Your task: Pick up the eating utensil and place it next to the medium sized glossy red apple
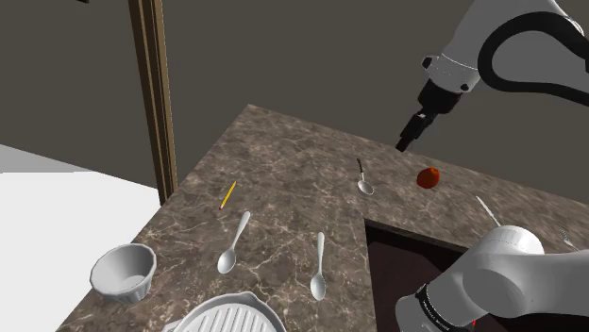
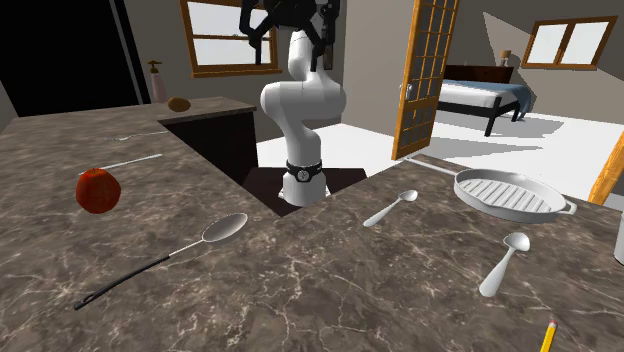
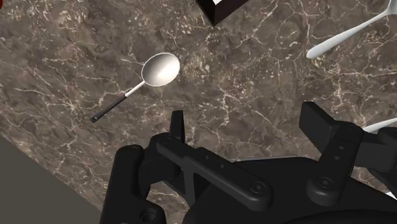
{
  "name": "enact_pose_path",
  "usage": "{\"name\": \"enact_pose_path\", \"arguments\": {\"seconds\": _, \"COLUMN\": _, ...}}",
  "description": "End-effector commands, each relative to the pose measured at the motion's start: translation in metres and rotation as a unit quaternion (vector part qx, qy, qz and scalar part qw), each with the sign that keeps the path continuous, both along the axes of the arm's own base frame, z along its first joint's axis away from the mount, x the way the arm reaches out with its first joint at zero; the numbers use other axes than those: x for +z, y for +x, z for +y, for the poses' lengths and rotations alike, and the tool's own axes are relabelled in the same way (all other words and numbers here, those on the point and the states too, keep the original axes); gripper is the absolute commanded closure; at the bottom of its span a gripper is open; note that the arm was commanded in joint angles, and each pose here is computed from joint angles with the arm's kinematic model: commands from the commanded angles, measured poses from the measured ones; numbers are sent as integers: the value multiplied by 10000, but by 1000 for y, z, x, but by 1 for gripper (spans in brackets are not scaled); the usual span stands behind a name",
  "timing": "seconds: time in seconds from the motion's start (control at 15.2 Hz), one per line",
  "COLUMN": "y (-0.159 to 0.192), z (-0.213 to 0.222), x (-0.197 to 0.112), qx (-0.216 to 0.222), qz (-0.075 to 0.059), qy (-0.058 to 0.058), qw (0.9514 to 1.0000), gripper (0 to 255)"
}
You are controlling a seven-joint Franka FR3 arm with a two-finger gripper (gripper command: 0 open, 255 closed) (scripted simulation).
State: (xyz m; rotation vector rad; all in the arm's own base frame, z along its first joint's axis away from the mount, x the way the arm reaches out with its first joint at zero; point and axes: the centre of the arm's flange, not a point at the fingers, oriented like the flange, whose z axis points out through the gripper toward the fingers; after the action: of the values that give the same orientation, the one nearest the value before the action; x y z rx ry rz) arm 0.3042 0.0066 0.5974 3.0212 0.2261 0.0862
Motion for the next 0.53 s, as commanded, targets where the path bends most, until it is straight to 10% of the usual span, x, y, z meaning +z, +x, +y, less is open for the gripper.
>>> {"name": "enact_pose_path", "arguments": {"seconds": 0.0, "y": 0, "z": 0, "x": 0, "qx": 0, "qz": 0, "qy": 0, "qw": 10000, "gripper": 0}}
{"name": "enact_pose_path", "arguments": {"seconds": 0.46, "y": -20, "z": 33, "x": -75, "qx": -1278, "qz": 129, "qy": 434, "qw": 9908, "gripper": 0}}
